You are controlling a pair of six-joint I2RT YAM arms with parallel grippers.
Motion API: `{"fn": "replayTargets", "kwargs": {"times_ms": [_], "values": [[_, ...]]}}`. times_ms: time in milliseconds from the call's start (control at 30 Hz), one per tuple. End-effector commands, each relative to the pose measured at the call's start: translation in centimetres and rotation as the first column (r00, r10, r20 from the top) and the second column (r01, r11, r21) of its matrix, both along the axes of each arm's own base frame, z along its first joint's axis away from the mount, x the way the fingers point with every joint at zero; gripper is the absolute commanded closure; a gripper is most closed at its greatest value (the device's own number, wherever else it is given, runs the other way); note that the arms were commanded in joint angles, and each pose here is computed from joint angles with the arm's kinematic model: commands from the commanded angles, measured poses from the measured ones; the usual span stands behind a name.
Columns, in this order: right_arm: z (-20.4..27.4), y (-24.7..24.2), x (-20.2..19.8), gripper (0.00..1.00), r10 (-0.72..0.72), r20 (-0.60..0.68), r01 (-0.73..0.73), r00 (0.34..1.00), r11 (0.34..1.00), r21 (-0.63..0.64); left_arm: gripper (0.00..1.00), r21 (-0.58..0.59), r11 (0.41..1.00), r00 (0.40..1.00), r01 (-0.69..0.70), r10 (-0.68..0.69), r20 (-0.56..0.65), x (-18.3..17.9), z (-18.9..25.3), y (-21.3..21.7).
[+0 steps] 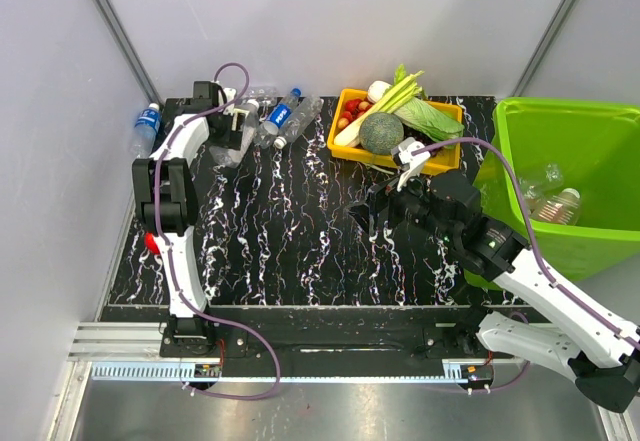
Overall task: Put the plastic bottles in the bin
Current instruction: Pick up the plastic bottle at the center of the board.
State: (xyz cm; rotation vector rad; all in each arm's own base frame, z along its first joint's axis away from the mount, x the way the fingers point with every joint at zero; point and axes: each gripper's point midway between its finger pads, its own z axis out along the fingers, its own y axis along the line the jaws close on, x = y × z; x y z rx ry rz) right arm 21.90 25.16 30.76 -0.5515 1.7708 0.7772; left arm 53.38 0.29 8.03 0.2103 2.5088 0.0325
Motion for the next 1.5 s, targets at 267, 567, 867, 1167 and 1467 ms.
{"fn": "replayTargets", "kwargs": {"times_ms": [267,567,867,1167,1467], "values": [[4.1,-0.9,-1.6,0.05,-0.006,0.031,0.001,1.000,0.990,0.139,0.51,-0.129,0.976,0.981,-0.177,0.185,0.050,-4.0,6.4,-0.6],[3.4,-2.1,-2.4,0.06,-0.040,-0.012,0.041,0.999,0.985,0.169,0.59,-0.280,0.951,0.983,-0.130,0.161,0.092,-9.7,11.2,-5.1],[3.1,-2.0,-2.4,0.08,-0.059,-0.071,0.072,0.996,0.976,0.205,0.63,-0.390,0.916,0.976,0.091,-0.004,0.218,-16.4,15.7,-11.8],[4.7,-0.5,0.6,0.11,-0.138,-0.100,0.163,0.985,0.937,0.310,0.66,-0.515,0.751,0.895,0.413,-0.230,0.382,-24.7,19.1,-16.8],[7.1,3.1,3.7,0.13,-0.124,-0.146,0.180,0.981,0.864,0.471,0.67,-0.562,0.535,0.774,0.631,-0.390,0.499,-31.1,18.9,-19.4]]}}
